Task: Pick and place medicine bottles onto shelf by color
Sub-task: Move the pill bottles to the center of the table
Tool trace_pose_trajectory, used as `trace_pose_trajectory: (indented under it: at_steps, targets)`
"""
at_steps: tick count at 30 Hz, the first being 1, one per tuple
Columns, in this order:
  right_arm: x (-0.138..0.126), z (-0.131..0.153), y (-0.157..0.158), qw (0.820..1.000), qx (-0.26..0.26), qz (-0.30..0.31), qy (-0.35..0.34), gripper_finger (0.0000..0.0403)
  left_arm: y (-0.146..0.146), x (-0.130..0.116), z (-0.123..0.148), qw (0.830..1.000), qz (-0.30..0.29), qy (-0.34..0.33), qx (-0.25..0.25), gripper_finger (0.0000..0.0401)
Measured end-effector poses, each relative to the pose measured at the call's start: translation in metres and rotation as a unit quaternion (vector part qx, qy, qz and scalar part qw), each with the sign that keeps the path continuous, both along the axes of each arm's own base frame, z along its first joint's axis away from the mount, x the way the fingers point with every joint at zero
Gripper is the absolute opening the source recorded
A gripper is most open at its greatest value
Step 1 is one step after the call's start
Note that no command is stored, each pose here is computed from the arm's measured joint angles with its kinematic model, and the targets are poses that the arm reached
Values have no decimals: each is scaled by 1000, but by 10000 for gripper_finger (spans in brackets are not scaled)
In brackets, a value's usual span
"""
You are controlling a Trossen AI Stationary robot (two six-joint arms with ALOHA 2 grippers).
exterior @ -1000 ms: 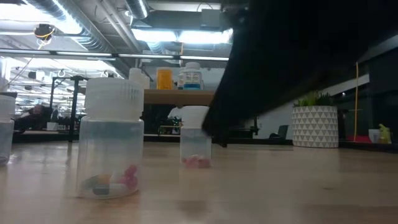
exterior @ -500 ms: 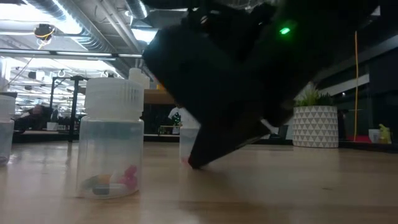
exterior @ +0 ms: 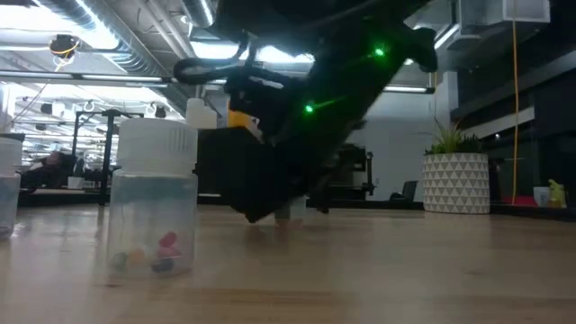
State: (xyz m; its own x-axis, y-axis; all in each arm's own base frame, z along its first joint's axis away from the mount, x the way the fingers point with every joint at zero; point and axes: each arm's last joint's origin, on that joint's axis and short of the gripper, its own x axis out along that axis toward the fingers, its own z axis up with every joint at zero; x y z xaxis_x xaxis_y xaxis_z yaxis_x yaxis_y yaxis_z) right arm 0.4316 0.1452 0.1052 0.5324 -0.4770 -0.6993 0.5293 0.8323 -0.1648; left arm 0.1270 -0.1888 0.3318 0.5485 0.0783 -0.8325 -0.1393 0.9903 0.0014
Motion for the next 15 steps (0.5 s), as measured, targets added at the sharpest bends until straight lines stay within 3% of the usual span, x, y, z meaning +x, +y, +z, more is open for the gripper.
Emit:
trace_pose_trajectory:
  at_steps: [8, 15]
  targets:
    - [5, 53, 13, 998, 7, 43, -41, 5, 0, 0, 0, 1000, 0, -1, 0, 150]
    - [-26, 99, 73, 988, 51, 115, -92, 5, 0, 0, 0, 1000, 0, -2, -2, 150]
